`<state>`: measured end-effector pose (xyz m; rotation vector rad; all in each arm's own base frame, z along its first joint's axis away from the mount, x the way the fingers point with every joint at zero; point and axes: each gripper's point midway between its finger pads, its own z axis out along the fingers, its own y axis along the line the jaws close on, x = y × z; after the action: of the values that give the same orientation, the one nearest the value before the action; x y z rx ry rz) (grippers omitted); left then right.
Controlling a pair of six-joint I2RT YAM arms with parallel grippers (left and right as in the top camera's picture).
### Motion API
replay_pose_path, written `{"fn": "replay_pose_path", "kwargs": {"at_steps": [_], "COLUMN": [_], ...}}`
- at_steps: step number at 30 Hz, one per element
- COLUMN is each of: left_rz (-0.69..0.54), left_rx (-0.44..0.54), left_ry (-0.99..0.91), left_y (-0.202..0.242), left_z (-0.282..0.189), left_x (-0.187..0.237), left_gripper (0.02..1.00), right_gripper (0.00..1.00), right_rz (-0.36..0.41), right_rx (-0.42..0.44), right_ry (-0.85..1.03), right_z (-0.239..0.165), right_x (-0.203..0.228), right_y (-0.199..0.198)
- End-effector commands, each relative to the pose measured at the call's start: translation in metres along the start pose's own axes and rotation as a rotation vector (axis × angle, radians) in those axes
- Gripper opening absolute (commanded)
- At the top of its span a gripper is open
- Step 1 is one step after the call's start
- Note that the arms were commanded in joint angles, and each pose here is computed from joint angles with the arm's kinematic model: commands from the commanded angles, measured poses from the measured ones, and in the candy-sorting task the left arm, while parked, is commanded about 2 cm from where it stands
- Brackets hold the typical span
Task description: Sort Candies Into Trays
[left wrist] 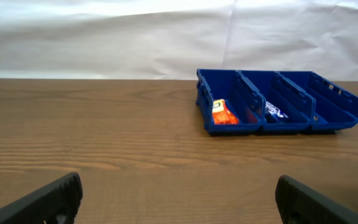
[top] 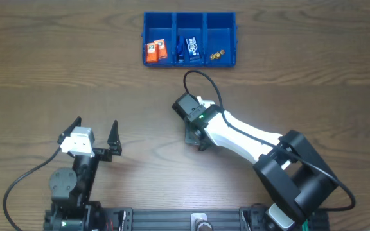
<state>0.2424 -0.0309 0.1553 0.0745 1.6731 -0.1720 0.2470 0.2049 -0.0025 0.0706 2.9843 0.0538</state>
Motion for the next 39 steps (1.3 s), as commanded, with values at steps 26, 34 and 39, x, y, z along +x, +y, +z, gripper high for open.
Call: {"fn": "replay_pose_path", "kwargs": {"at_steps": [26,34,39], "left_rz": [0.009,0.009,0.009], "left_rx": [0.013,0.013,0.013], "left_ry": [0.046,0.046,0.046], "left_y": [-0.001,-0.001,-0.001], "left_z": [0.001,0.001,0.001], "left_x": [0.016,0.016,0.016], "left_gripper": [0.998,0.998,0.998], "right_gripper": [0.196,0.334,0.435], "right_rz": [0.029,0.017,0.018], "right_rx": [0.112,0.102,0.099], "right_ry": [-0.422,-0.434,-0.443], "right_z": [-0.094,-0.090,-0.093], "right_x": [-0.307,-0.309,-0.310], "right_y": [-0.063,-0.054,-0.053]}}
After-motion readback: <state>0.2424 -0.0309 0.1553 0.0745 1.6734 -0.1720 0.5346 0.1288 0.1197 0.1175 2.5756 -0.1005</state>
